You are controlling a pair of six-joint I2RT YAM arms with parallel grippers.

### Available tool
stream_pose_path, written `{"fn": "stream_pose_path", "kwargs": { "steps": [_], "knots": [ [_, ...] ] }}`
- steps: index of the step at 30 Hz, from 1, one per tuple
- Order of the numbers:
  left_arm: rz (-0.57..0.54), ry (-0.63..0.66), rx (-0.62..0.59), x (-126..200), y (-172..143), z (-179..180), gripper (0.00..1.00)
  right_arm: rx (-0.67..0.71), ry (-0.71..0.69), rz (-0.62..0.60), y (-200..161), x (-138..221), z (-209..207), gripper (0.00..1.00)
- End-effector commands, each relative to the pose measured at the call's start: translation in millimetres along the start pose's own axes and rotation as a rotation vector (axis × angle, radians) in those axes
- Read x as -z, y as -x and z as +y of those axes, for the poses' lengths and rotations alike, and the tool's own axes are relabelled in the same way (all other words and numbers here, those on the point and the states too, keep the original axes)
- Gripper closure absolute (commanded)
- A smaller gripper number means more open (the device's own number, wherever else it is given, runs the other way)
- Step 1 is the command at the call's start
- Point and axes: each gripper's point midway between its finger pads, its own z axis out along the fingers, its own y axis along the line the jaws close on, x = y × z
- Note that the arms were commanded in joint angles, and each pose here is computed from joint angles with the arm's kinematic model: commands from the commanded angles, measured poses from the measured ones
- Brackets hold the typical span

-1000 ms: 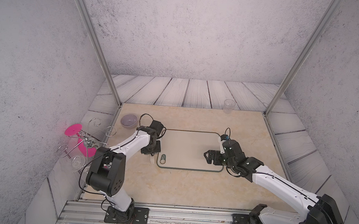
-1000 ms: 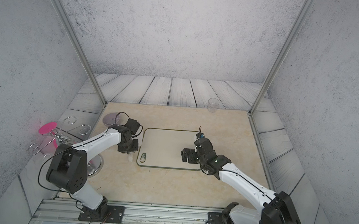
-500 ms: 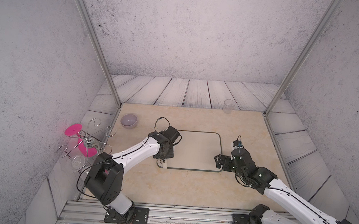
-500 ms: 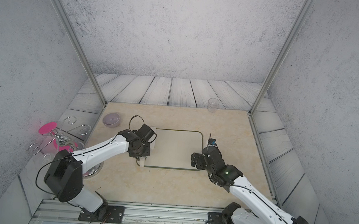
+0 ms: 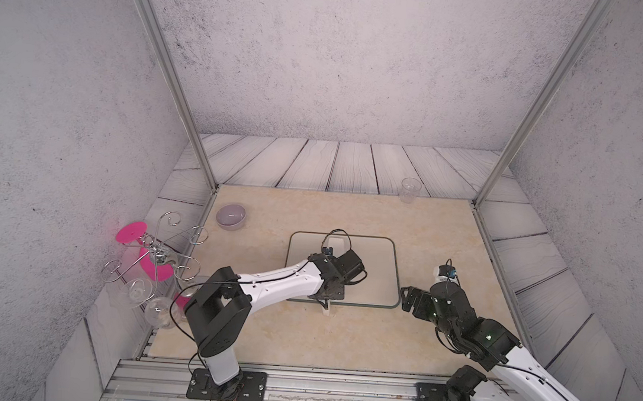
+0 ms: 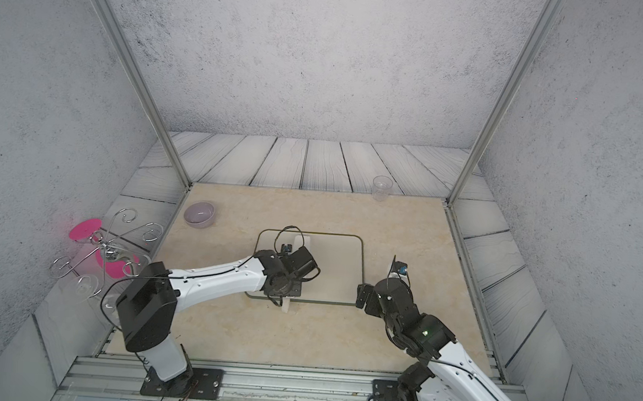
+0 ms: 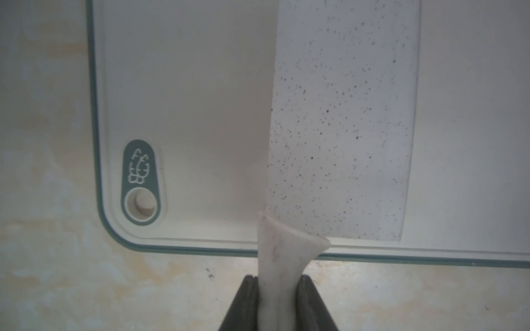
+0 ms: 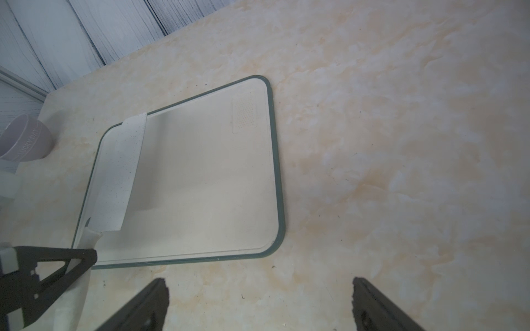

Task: Align the knife with the edge of the cutting board
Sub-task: Place the knife at the edge of the cutting board.

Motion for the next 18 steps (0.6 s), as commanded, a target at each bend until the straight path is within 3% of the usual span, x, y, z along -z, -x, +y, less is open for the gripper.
{"fn": "stream_pose_path", "kwargs": {
  "steps": [1,18],
  "knots": [
    [-0.070,-0.028,0.029,5.7,11.7,-29.3,0.93,-0.012,-0.057,0.008,-9.5,5.1,-18.9,0.01],
    [-0.023,-0.060,0.010,-22.7,-5.2,-114.0,0.93,0.014,0.027,-0.020,-18.4,26.7,-25.5,0.01]
  ]
}}
